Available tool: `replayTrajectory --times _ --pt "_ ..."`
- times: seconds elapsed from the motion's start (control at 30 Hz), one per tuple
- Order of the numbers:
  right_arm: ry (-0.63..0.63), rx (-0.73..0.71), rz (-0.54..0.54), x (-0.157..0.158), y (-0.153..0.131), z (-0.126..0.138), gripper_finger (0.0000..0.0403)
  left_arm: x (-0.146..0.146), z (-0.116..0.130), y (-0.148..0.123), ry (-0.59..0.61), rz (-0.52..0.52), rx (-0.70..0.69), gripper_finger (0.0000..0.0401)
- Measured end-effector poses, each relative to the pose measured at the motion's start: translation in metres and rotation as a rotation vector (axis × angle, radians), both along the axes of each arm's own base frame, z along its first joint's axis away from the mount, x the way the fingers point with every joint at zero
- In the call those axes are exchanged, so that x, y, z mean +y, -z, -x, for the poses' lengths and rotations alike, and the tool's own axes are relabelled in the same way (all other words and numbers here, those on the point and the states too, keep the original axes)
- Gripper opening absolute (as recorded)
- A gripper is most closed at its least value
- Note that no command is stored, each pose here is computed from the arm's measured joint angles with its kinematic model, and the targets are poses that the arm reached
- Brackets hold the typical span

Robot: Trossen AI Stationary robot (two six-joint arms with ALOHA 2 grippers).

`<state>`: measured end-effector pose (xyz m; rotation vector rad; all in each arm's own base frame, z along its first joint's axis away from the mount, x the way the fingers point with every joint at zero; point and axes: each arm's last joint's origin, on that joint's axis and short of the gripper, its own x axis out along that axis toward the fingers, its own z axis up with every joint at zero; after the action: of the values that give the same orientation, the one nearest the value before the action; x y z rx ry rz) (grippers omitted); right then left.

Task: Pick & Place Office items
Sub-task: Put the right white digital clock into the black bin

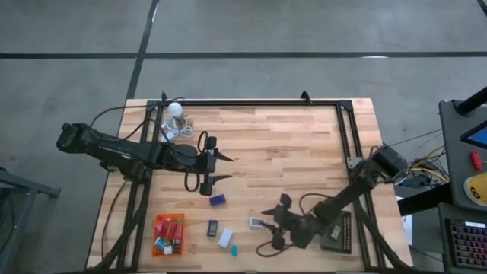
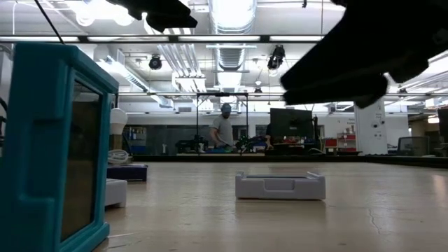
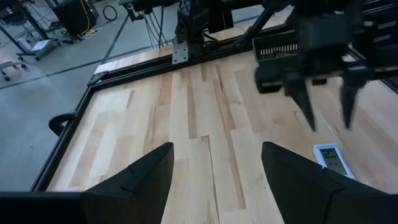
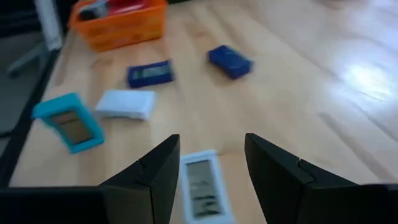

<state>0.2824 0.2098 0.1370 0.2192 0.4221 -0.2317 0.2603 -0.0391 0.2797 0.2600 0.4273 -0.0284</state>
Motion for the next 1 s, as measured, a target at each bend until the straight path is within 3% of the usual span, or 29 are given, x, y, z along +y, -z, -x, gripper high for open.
replayTrajectory --times 0.37,1.0 --pt "-0.060 0.047 -0.001 0.001 -0.003 -0.010 0.0176 0.000 0.000 0.000 0.000 0.000 0.000 0.0248" --pt "-0.051 0.159 -0.012 0.002 0.042 -0.031 0.0176 0.000 0.000 0.000 0.000 0.000 0.002 0.0248"
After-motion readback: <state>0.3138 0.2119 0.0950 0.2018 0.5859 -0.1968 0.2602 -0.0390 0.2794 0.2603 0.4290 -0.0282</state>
